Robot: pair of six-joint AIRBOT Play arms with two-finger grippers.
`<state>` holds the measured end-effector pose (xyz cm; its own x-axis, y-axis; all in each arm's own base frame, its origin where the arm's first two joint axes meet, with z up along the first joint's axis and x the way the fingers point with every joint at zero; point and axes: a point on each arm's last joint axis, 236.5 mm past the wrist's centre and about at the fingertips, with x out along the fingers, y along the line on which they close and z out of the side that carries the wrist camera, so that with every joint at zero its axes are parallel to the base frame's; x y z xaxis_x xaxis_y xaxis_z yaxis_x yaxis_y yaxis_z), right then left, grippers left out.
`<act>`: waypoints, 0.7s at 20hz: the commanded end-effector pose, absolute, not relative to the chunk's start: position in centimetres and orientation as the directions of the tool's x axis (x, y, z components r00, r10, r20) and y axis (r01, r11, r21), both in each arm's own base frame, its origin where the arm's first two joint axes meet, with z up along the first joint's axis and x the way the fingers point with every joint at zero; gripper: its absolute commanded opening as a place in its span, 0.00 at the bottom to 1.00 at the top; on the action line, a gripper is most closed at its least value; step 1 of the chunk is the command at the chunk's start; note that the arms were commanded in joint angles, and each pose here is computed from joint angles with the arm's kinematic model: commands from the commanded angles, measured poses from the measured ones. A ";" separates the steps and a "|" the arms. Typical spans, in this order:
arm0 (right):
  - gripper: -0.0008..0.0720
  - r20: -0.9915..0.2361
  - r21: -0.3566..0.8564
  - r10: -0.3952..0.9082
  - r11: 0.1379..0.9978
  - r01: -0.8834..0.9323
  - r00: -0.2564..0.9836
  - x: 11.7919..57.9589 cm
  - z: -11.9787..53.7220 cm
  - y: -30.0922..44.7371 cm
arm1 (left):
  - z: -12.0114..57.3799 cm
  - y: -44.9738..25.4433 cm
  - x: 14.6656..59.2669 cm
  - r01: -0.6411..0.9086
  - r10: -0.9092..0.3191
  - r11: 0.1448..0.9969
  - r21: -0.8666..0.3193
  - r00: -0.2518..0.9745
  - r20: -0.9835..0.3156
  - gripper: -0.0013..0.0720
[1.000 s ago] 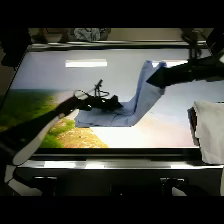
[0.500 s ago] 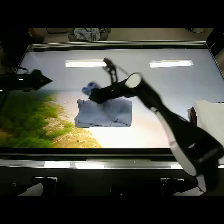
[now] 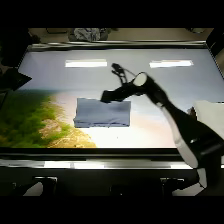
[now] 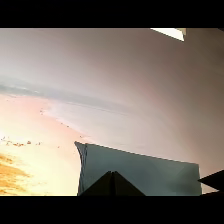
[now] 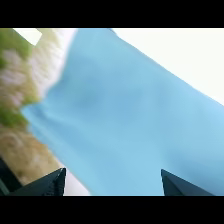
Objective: Fold the shirts.
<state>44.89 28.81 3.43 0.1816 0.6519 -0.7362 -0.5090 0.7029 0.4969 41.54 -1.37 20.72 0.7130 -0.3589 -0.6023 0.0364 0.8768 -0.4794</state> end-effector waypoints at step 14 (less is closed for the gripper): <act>0.45 -0.650 0.757 0.759 0.651 -0.062 0.038 43.7 -8.0 22.4 | 20.6 -1.5 41.1 0.045 -0.366 0.880 -0.474 0.700 -0.613 0.07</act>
<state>43.03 20.92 -7.93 0.0104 0.7218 -0.6920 -0.0900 0.6899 0.7183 41.09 -1.50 20.59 0.7007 -0.3657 -0.6126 0.0449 0.8796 -0.4737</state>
